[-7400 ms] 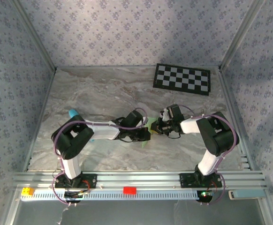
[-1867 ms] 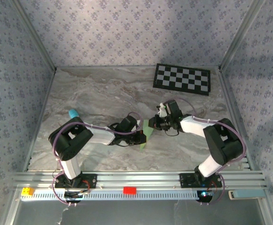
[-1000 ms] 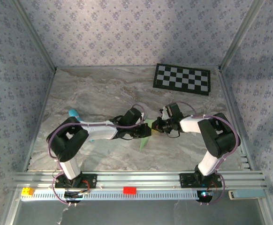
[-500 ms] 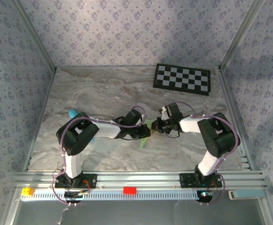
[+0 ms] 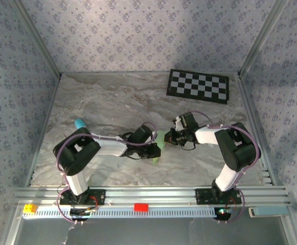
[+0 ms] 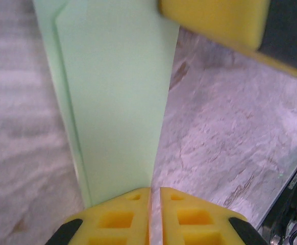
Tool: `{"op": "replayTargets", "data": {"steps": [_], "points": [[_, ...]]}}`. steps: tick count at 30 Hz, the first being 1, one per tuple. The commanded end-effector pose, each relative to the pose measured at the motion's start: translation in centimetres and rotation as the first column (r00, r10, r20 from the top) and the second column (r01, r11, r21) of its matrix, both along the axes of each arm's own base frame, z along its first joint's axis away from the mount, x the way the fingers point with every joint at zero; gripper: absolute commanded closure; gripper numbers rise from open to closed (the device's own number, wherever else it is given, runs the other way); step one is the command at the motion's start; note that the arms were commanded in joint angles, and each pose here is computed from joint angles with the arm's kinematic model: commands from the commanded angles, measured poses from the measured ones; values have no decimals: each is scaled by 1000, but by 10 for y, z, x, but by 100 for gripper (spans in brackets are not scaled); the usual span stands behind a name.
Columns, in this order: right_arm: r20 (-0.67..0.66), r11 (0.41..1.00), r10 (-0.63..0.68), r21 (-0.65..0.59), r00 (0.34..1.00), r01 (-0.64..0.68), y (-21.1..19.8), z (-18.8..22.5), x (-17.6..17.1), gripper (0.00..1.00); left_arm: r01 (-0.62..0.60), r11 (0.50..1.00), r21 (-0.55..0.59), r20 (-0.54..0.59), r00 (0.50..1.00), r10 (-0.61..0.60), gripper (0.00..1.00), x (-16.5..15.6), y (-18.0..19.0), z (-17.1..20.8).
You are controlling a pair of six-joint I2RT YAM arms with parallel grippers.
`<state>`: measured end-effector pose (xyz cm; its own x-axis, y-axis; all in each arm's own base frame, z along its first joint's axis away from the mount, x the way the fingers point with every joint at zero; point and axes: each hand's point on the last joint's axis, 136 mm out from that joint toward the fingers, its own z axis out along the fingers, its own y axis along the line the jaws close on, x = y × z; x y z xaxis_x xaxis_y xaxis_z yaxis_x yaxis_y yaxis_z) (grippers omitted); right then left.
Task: Fold a paper plane with a square sheet of paper (pick it up from the middle)
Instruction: Fold the wing for the fifth time at the center of the table.
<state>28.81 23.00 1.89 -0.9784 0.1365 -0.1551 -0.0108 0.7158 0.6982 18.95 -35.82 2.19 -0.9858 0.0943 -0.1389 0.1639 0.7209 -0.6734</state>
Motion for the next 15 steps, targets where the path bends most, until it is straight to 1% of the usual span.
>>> {"op": "replayTargets", "data": {"steps": [1,8,15], "points": [[-47,993,-41,-116,998,35,-20,-25,-4,97,68,991,111,-83,995,-59,87,-34,26,-18],[-51,992,-42,-124,998,35,-22,-25,-3,97,127,981,150,-91,989,-114,88,-53,30,-22],[-51,992,-41,-125,998,34,-22,-25,-3,97,127,973,193,-87,990,-112,89,-62,44,-25]]}}
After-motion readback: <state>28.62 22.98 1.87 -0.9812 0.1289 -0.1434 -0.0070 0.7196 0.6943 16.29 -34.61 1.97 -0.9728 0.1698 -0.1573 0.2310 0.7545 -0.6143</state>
